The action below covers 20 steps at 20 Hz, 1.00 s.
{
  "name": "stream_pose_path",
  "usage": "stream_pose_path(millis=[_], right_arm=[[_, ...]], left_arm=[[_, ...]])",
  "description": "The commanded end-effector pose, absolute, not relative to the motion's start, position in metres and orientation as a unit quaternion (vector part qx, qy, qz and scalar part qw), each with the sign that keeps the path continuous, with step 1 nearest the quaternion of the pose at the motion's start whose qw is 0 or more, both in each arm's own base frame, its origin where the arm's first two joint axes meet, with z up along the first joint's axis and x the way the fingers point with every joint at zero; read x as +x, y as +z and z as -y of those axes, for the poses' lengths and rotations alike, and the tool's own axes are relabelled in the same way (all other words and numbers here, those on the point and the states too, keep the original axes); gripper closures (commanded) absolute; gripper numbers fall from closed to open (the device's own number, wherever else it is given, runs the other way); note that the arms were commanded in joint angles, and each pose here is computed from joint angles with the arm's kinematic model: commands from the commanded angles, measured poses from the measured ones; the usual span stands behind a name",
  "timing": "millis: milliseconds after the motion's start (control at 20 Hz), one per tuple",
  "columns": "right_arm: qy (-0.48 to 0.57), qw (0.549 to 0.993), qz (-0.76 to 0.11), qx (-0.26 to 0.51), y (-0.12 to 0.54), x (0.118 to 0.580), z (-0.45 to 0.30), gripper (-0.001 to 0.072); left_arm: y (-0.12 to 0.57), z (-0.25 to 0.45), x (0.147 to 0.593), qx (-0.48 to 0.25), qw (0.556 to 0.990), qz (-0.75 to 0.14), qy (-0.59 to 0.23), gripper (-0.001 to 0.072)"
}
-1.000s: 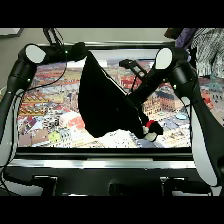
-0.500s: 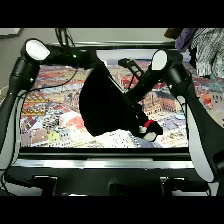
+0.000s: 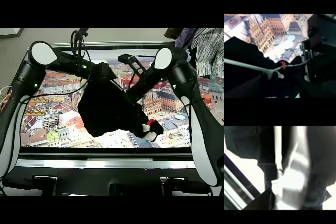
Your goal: Fold the clothes and pants, and hang the long-sleeved shirts on hangers.
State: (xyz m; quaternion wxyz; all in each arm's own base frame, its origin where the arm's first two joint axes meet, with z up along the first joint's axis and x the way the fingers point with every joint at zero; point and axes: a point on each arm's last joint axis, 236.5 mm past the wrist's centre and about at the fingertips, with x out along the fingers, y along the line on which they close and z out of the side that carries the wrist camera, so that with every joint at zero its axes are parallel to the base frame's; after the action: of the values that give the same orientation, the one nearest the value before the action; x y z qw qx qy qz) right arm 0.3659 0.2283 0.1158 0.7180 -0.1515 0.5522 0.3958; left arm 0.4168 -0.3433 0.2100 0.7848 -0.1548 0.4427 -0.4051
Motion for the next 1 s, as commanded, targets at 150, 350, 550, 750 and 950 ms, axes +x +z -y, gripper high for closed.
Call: stream_pose_path(millis=[150,350,550,750,950], right_arm=[[0.463,0.705,-0.482,-0.236,0.12,0.372,-0.234,0.0672],[0.507,0.687,-0.433,-0.291,0.119,0.376,-0.238,0.0672],[0.524,0.676,-0.423,-0.3,0.117,0.376,-0.237,0.0671],[0.552,0.669,-0.402,-0.294,0.123,0.379,-0.22,0.0671],[0.564,0.669,-0.39,-0.288,0.127,0.378,-0.222,0.0671]], left_arm=[[0.26,0.241,0.458,-0.136,0.854,-0.359,-0.35,0.0033],[0.272,0.18,0.465,-0.057,0.884,-0.32,-0.336,0.0042],[0.226,0.142,0.453,-0.014,0.866,-0.404,-0.295,0.0049],[0.188,0.128,0.439,0.003,0.851,-0.392,-0.349,0.0049],[0.135,0.098,0.423,-0.023,0.85,-0.383,-0.36,0.0047]])
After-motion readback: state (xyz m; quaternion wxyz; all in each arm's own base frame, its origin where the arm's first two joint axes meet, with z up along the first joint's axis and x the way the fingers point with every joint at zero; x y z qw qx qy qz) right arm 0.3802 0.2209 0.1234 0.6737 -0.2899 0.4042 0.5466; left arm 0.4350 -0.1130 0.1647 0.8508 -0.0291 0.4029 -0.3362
